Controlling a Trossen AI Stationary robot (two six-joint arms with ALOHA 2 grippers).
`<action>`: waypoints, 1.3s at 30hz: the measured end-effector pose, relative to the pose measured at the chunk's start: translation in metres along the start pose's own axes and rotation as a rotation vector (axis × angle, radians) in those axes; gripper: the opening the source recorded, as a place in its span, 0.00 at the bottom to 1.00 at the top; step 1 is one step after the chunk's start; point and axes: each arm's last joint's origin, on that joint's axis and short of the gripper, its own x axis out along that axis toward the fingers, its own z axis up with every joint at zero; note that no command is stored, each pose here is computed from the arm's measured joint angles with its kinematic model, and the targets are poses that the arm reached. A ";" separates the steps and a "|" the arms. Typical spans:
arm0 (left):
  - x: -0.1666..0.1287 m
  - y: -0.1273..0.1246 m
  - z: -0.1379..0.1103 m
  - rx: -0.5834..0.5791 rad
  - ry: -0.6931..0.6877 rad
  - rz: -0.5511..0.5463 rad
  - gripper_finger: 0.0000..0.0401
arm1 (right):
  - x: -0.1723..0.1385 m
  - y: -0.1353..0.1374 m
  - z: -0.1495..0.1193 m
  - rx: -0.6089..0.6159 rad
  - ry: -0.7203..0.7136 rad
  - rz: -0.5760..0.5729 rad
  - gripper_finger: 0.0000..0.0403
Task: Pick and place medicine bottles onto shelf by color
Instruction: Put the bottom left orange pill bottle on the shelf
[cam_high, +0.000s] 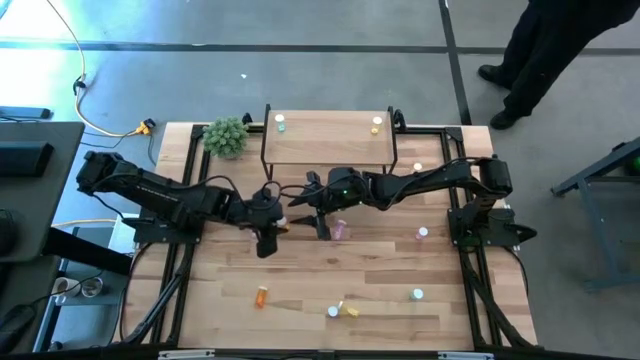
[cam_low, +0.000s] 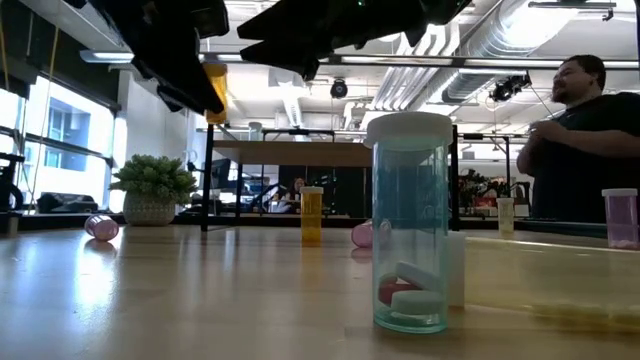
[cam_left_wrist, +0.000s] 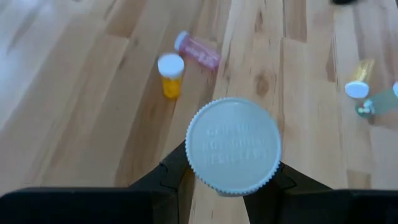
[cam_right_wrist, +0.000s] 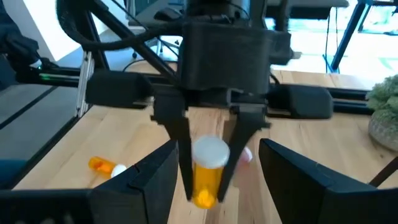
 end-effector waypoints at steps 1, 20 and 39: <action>0.000 0.001 0.001 0.005 -0.008 -0.005 0.24 | 0.000 0.000 0.000 -0.002 -0.001 0.000 0.54; -0.009 0.012 0.023 0.034 -0.025 0.031 0.24 | -0.002 -0.011 0.001 0.006 -0.020 -0.028 0.54; 0.001 0.012 0.047 0.090 0.029 0.065 0.24 | -0.003 -0.014 0.001 -0.003 -0.029 -0.034 0.54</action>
